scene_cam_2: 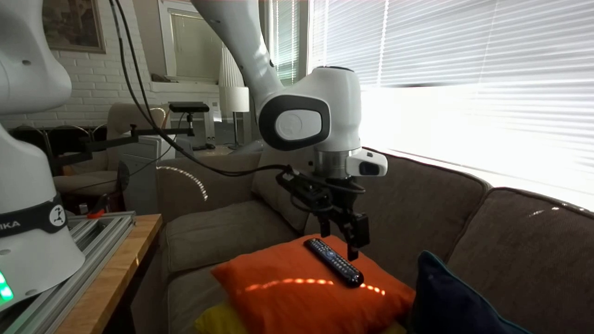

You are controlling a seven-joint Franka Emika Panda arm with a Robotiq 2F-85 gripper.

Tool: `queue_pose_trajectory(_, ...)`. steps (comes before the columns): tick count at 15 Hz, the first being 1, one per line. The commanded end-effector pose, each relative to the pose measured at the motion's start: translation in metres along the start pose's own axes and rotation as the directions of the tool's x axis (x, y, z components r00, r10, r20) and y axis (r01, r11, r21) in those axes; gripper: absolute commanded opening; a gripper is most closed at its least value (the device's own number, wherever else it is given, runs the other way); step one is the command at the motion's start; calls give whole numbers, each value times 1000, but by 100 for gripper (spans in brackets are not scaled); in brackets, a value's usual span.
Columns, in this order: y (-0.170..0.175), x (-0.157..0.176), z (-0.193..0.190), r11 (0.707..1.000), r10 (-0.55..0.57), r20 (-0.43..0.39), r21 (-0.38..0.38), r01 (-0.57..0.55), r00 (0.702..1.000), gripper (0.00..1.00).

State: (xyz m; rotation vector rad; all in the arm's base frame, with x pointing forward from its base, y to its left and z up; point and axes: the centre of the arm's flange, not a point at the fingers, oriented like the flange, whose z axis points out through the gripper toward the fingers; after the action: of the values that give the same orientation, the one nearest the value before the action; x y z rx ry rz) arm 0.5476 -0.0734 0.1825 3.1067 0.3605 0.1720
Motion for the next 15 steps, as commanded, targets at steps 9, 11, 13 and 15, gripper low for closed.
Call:
queue_pose_trajectory(9,0,26,19,982,182,14,-59,-181,983,100)
queue_pose_trajectory(11,-4,38,27,955,289,37,-76,-286,957,100)
queue_pose_trajectory(13,-16,47,41,919,389,47,-93,-383,920,100)
queue_pose_trajectory(15,-30,53,53,875,481,58,-103,-474,875,100)
